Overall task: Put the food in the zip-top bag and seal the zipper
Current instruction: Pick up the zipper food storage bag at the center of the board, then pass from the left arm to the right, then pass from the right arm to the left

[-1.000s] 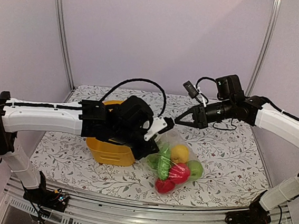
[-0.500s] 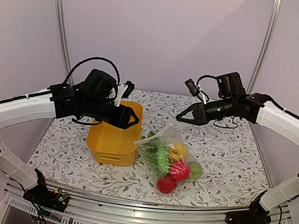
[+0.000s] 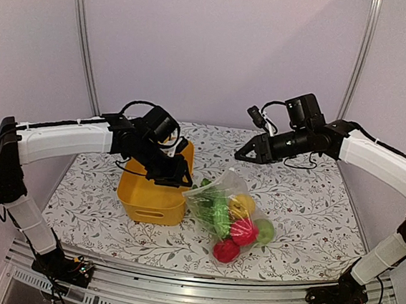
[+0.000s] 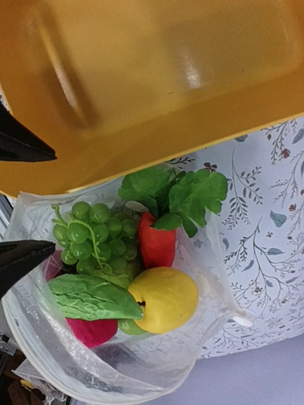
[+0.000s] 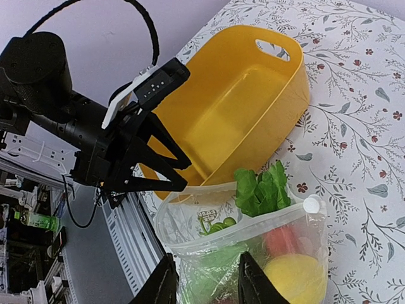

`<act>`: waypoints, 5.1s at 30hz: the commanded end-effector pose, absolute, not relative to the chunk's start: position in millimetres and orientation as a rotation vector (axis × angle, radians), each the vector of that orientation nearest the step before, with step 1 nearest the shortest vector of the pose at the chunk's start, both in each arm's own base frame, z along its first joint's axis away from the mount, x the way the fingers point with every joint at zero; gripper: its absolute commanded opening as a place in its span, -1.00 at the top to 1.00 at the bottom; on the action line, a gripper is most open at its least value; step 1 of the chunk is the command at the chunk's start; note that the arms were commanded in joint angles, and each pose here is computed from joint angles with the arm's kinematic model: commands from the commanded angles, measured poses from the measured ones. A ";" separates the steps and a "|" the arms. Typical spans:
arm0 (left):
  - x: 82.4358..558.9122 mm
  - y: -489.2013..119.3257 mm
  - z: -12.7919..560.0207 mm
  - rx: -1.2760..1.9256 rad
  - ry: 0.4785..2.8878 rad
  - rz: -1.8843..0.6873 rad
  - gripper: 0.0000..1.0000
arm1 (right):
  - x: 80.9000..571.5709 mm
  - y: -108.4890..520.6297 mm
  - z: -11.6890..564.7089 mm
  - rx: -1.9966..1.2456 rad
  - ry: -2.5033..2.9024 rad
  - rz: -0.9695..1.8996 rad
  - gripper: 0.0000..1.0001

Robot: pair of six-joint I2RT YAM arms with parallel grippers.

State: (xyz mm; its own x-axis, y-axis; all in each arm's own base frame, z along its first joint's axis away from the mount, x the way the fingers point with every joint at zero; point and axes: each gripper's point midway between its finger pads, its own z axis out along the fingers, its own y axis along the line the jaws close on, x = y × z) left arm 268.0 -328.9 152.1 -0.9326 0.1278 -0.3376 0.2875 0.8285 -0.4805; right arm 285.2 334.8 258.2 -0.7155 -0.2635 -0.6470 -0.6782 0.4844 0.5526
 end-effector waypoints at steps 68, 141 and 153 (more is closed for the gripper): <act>267.2 -388.4 268.6 0.810 2.253 -0.869 1.00 | 265.3 298.3 221.8 -0.814 2.657 0.737 0.09; 283.1 -444.5 196.1 1.202 2.115 -1.124 1.00 | 242.2 262.0 285.4 -0.737 2.274 1.004 0.09; 303.8 -428.9 182.0 1.161 2.147 -1.245 1.00 | 203.8 251.2 251.9 -0.868 2.079 1.073 -0.01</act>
